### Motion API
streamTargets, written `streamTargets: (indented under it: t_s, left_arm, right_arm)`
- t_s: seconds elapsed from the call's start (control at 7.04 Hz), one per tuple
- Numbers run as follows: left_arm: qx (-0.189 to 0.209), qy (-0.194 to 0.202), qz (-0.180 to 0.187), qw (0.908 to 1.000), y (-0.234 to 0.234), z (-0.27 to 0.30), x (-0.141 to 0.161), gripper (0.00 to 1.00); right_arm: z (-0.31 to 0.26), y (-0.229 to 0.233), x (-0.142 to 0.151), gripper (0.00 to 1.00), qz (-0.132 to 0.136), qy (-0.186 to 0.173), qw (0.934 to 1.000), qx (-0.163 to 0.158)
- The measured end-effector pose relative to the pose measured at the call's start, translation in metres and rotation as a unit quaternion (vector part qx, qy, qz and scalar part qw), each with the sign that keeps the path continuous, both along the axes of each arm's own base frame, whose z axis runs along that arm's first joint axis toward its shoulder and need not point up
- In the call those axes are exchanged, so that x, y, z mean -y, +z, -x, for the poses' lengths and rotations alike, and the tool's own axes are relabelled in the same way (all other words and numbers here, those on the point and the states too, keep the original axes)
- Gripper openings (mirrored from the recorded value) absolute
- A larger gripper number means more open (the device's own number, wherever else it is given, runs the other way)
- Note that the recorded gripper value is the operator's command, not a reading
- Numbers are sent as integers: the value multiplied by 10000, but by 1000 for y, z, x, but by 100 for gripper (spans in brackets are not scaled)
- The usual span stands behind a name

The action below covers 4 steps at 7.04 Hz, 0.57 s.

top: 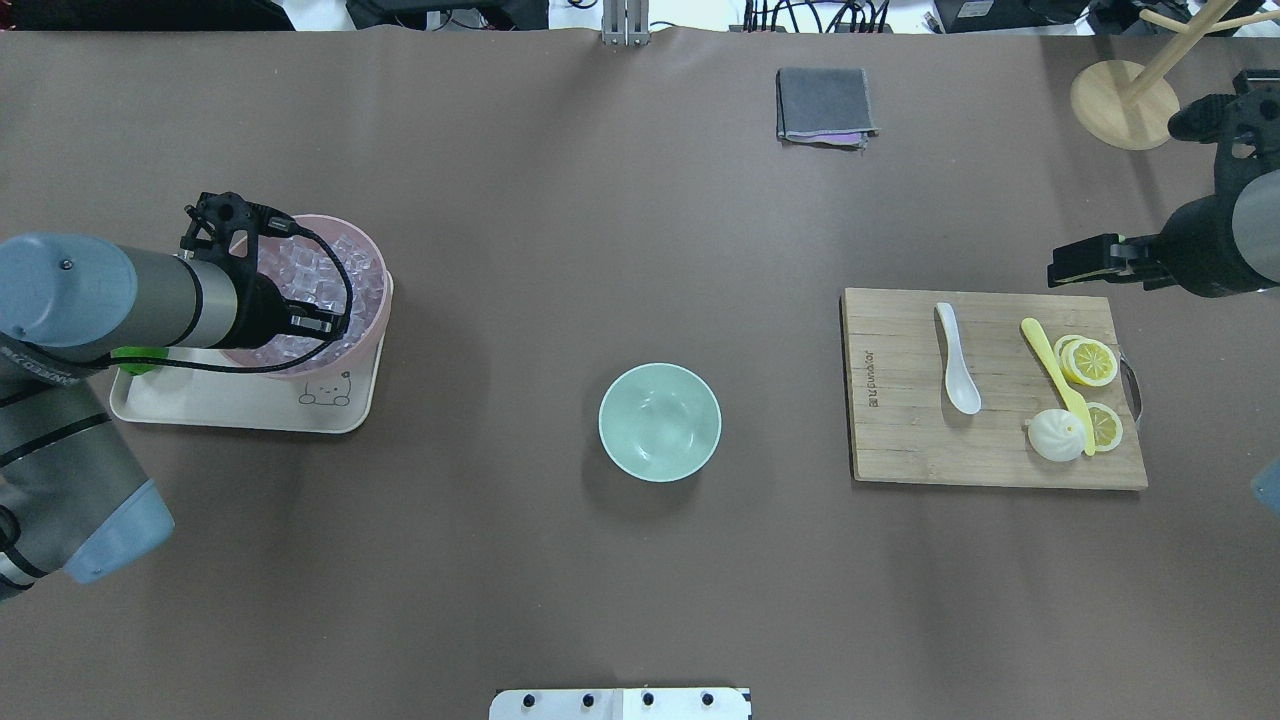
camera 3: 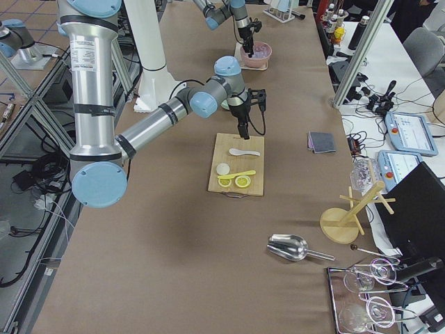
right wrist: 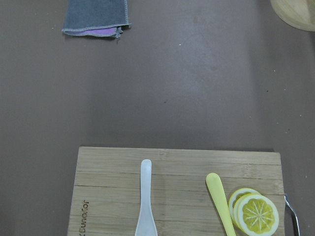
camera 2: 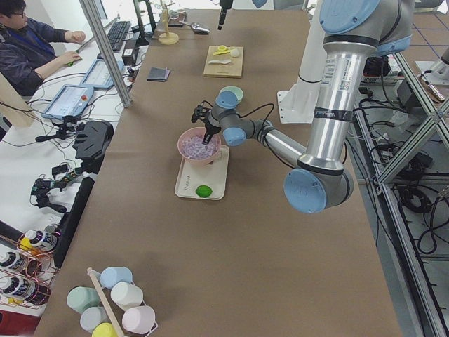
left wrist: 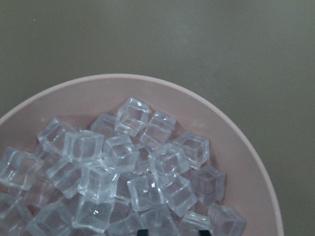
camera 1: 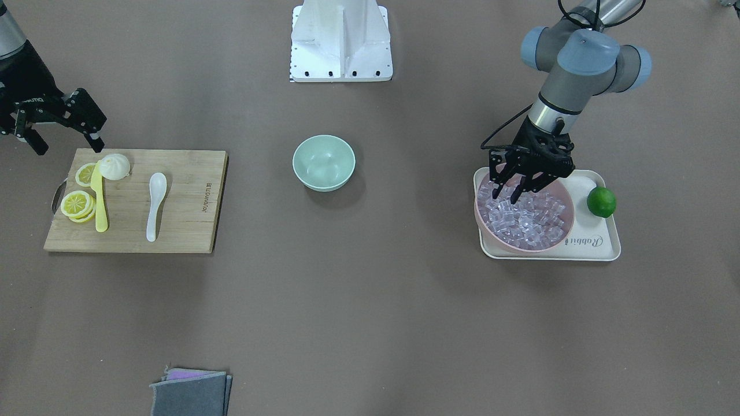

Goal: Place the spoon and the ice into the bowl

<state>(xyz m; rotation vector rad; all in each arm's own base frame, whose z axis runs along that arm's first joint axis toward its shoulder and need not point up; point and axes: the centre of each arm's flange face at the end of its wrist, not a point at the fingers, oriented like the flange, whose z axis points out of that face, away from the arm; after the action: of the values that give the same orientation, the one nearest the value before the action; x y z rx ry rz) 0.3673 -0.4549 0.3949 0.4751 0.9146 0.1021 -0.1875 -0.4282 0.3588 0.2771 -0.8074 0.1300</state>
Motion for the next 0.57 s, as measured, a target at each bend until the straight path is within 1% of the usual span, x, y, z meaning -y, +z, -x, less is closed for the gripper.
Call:
streamTargets:
  t_s: [0.28,0.57]
  left_arm:
    - [11,21,4,10000,2,5,3,46]
    - [243,158,-135,9995,9,10,5,46]
  right_arm:
    - [0,0,0,100,3,0,10000,2]
    - [1,0,0,100,2,-6,10000,4]
